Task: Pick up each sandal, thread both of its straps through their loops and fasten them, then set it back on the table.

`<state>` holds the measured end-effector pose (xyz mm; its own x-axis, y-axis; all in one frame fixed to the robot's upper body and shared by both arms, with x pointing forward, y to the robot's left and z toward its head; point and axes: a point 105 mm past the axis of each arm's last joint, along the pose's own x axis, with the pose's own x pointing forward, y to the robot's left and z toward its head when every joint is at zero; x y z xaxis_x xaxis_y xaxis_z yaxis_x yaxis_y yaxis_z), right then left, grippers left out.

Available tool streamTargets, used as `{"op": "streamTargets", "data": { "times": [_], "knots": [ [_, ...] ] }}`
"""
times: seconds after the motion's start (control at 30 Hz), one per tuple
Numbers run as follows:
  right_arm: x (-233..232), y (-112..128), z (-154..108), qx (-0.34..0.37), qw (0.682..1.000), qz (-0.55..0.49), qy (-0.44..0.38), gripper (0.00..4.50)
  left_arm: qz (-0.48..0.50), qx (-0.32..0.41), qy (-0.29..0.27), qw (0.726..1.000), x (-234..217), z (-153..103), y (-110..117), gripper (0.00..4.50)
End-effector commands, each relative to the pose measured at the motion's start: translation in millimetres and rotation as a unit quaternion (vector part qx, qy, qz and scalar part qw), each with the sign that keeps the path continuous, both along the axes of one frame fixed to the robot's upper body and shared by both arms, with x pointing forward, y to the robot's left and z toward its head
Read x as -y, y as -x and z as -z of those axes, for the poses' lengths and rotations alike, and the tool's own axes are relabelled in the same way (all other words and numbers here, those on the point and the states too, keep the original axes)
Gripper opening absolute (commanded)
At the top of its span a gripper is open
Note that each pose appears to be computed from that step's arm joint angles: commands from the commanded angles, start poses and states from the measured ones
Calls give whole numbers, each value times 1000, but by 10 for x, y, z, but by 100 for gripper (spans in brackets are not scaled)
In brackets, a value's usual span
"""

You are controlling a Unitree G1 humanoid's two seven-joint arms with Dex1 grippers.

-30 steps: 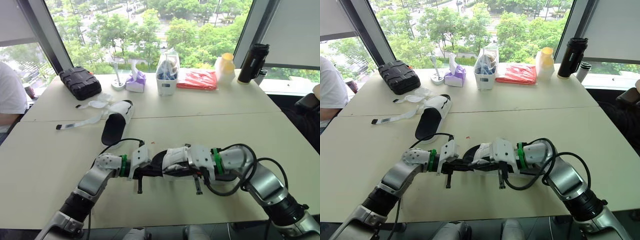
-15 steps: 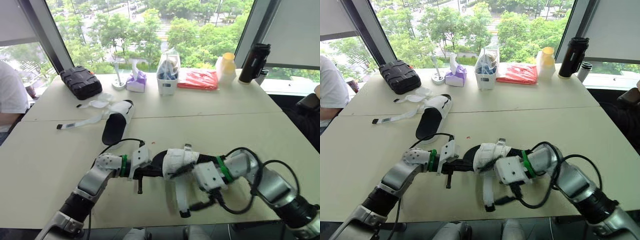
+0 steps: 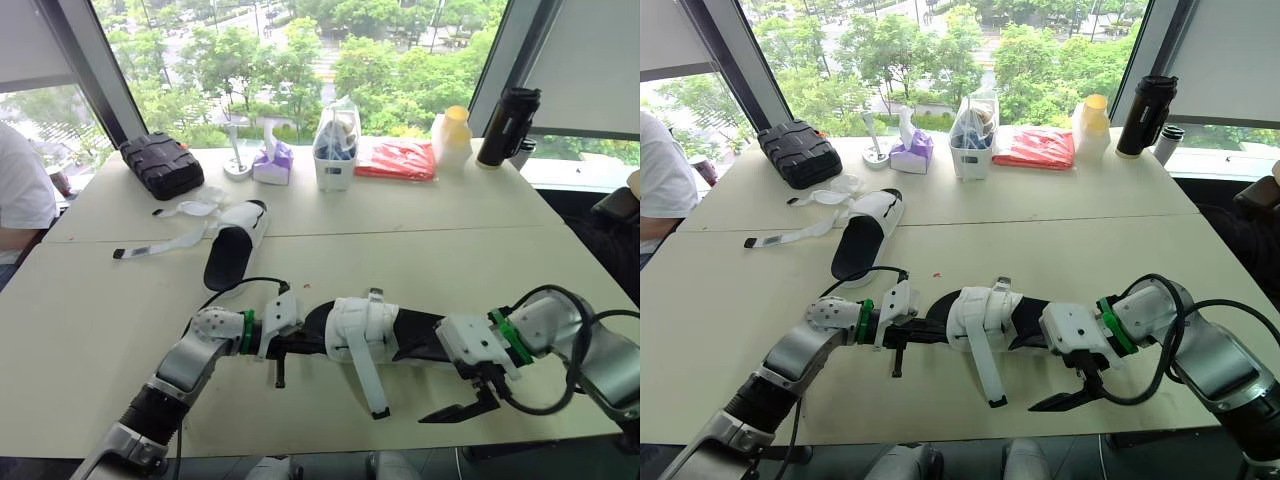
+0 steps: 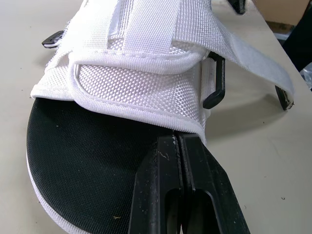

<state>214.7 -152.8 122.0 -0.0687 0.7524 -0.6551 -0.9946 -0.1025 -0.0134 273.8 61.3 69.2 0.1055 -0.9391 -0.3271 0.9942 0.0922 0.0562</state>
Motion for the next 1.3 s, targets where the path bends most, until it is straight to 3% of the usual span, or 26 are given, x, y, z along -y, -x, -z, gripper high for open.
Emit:
{"op": "streamTargets", "data": {
  "times": [0.03, 0.33, 0.63, 0.73, 0.97, 1.17, 1.3],
  "knots": [
    [-2, 64, 52, -109, 992, 65, -11, 426, 42, -83, -69, 993, 23, 523, 346, 0],
    [-242, 120, 191, -260, 954, 140, -51, 426, 53, -81, -69, 993, 87, 543, 411, 0],
    [-446, 12, 230, -288, 938, 172, -81, 426, 54, -84, -70, 993, 87, 562, 457, 0],
    [-448, 19, 245, -289, 939, 172, -77, 348, 52, -85, -70, 993, 87, 562, 454, 0],
    [-439, 60, 253, -290, 940, 166, -70, 4, 50, -85, -69, 993, 100, 558, 453, 0],
    [-429, 50, 165, -279, 944, 160, -70, 4, 48, -85, -67, 993, 108, 552, 448, 0],
    [-525, -138, -183, -270, 942, 159, -123, 4, 46, -85, -67, 993, 106, 553, 435, 0]
  ]
}}
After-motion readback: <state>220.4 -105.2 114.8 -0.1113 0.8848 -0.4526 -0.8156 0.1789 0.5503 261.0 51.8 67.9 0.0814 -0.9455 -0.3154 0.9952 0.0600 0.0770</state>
